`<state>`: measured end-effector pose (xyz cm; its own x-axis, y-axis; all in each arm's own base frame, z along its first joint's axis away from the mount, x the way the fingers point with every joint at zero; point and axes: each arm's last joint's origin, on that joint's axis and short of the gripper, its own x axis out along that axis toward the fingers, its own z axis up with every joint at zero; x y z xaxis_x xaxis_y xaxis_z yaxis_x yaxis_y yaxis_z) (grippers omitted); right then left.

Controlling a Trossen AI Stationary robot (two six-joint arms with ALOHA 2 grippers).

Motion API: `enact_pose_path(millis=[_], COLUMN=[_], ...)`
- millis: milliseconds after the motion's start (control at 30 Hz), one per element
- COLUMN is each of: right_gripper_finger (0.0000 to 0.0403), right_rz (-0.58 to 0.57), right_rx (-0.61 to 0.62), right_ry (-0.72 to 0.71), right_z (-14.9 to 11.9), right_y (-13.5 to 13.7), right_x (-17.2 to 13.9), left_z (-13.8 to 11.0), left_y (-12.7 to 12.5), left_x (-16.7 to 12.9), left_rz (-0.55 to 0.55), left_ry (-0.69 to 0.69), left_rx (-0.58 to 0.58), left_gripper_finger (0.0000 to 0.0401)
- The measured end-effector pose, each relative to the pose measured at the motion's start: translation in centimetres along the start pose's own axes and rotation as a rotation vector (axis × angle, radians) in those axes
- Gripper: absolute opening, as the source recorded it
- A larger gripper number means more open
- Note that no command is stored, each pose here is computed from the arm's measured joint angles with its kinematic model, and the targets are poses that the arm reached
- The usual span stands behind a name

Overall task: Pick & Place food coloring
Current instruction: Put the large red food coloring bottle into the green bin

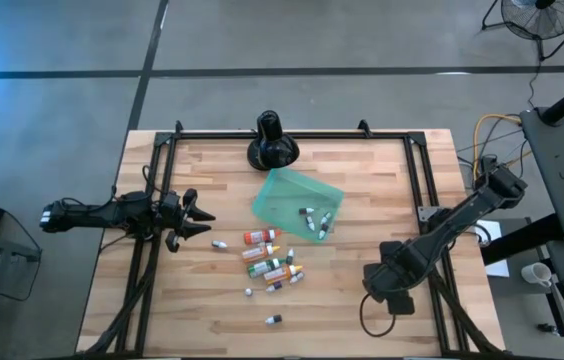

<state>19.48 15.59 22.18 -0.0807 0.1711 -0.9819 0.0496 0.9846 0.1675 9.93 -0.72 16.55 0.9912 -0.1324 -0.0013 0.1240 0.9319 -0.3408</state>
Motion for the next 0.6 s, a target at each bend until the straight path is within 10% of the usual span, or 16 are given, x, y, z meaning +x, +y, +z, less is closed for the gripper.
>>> enact_pose_path(millis=[600], right_gripper_finger=[0.0203], right_rz=[0.011], right_rx=[0.004], right_ry=[-0.018], right_z=[0.34], right_y=[-0.26], right_x=[0.17], left_z=[0.00], left_y=[0.00], left_x=[0.00], left_rz=[0.000], left_ry=[0.000], left_rx=[0.000], left_gripper_finger=[0.0117])
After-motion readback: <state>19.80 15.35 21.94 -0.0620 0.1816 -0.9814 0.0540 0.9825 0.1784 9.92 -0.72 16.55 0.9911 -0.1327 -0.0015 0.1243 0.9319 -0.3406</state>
